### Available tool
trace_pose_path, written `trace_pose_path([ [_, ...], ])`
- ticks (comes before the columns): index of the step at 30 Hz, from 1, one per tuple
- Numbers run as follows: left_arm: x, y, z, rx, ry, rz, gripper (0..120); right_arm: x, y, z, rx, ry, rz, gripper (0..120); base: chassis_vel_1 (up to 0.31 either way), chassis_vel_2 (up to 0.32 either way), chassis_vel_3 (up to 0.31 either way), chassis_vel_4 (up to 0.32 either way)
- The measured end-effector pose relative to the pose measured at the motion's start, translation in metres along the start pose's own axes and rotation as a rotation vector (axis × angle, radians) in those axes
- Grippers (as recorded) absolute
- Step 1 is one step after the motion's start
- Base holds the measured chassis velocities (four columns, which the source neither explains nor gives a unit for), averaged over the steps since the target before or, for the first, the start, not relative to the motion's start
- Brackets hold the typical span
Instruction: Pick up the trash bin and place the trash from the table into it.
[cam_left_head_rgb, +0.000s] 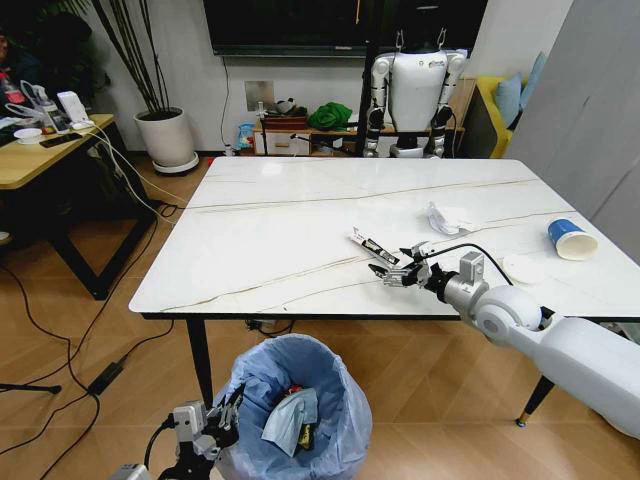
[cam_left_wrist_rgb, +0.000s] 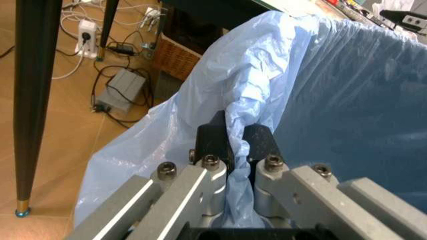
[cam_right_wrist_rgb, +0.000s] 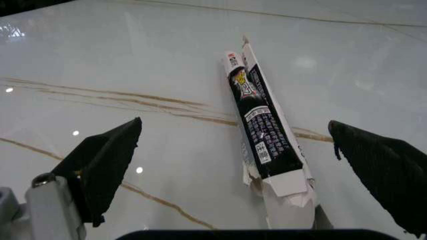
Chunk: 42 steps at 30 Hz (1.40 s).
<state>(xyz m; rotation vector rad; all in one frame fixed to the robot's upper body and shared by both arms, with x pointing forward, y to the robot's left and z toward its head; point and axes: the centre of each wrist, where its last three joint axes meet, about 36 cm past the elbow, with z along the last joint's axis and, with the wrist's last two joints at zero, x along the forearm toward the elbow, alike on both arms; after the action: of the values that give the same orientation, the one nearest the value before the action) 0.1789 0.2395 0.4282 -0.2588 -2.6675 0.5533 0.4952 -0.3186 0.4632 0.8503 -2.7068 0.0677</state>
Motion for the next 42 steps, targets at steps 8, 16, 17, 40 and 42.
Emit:
trace_pose_path([
  [8, 0.0, 0.001, 0.001, 0.004, 0.002, -0.004, 0, -0.003, -0.009, 0.005, -0.01, 0.015, 0.009, 100, 0.0, 0.0, 0.0, 0.0],
  [16, 0.0, 0.001, 0.001, 0.003, 0.002, -0.007, 0, -0.001, -0.016, 0.01, -0.018, 0.026, 0.008, 73, 0.0, 0.0, 0.0, 0.0],
  [17, 0.0, 0.001, 0.001, 0.004, 0.002, -0.007, 0, 0.0, -0.016, 0.01, -0.019, 0.028, 0.008, 67, 0.0, 0.0, 0.0, 0.0],
  [40, -0.005, 0.004, 0.002, 0.011, 0.004, -0.001, 0, 0.004, -0.016, 0.011, -0.027, 0.037, 0.001, 0, 0.0, 0.0, 0.0, 0.0],
  [42, -0.006, 0.003, 0.003, 0.011, 0.007, 0.001, 0, 0.009, -0.015, 0.009, -0.019, 0.031, 0.0, 0, 0.0, 0.0, 0.0, 0.0],
])
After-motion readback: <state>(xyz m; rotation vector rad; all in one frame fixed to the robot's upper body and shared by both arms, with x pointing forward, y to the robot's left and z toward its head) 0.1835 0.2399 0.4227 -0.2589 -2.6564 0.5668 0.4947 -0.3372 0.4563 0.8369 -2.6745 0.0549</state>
